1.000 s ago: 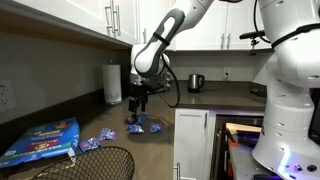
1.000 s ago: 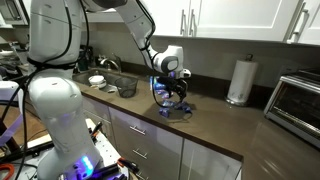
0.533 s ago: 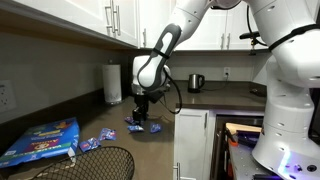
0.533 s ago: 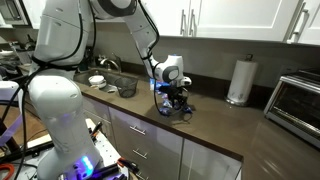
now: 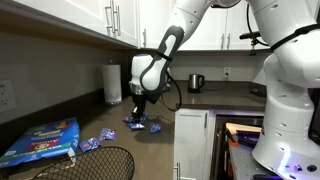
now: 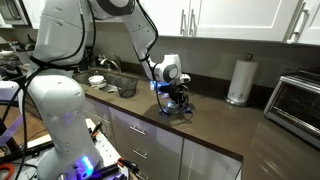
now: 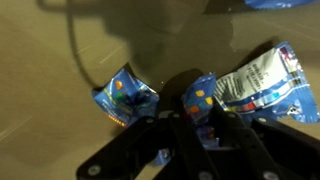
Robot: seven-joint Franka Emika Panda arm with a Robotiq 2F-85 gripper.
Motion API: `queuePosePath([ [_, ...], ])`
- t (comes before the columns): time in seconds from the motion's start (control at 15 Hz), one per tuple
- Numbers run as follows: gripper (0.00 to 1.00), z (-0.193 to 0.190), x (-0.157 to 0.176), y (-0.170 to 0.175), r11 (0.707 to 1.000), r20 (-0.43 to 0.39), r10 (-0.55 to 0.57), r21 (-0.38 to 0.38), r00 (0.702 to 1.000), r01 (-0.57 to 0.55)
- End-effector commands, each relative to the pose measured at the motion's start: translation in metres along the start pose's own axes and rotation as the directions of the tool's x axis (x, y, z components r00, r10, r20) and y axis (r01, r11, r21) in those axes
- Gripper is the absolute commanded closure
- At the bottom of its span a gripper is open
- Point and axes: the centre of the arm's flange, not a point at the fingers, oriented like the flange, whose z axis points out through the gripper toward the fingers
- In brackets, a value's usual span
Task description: Pick one pack of snacks on the counter and put it in the basket
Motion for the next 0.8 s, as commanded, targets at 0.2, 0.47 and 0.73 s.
queuePosePath([
  [0.2, 0.91, -0.073, -0.033, -0.046, 0.997, 0.025, -0.068, -0.018, 0.997, 0.069],
  [0.47, 0.93, -0.114, -0.045, -0.084, 0.987, 0.014, -0.162, -0.006, 0.987, 0.162],
  [0.73, 0.94, -0.146, -0.049, -0.134, 0.959, 0.014, -0.283, 0.011, 0.959, 0.283],
])
